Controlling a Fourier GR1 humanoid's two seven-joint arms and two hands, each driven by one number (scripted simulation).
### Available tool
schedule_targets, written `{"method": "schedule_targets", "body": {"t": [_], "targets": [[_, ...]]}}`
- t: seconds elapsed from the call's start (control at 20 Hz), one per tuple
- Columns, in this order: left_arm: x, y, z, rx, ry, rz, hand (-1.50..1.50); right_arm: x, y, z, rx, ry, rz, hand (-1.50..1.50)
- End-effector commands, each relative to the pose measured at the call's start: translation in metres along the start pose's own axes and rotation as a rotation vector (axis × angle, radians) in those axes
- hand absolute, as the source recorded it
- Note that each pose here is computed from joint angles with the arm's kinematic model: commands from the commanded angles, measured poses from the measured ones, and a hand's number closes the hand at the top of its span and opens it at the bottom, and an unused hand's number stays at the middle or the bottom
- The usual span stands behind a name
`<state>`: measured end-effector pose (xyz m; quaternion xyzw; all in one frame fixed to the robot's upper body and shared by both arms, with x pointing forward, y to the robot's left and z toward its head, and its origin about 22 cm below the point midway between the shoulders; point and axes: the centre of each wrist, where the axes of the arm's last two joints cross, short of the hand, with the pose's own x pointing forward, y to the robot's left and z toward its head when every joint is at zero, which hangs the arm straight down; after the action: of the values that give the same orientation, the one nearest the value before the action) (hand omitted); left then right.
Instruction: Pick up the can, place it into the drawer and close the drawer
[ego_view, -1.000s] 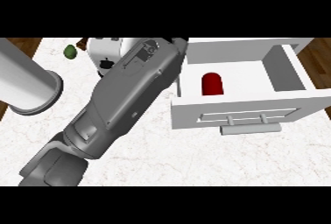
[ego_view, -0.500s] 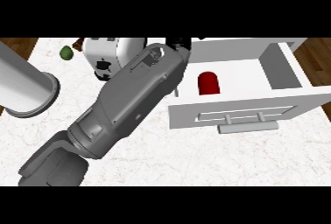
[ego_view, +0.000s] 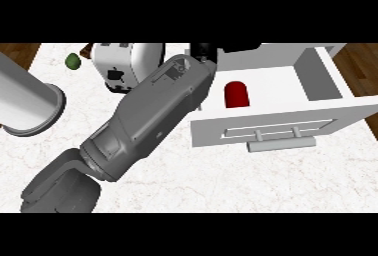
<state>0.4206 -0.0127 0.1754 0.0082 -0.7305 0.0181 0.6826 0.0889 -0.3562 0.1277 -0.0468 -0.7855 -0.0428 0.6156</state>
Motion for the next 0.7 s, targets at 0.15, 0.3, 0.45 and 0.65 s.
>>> {"method": "schedule_targets", "body": {"t": [0.15,0.3,0.45,0.65], "targets": [[-0.015,0.006,-0.001,0.046,-0.004,-0.009,-1.5,0.007,0.0,-0.004,-0.004,-0.011,0.003,-1.5],[-0.009,0.0,0.001,0.034,0.002,0.003,-1.5,-0.002,0.004,-0.012,-0.009,-0.016,-0.001,-1.5],[-0.021,0.007,0.001,0.052,-0.009,0.011,-1.5,0.001,0.001,-0.006,0.02,-0.025,-0.012,-1.5],[-0.008,0.0,0.002,0.069,-0.031,0.037,-1.5,0.021,0.0,-0.011,0.052,-0.142,0.184,-1.5]]}}
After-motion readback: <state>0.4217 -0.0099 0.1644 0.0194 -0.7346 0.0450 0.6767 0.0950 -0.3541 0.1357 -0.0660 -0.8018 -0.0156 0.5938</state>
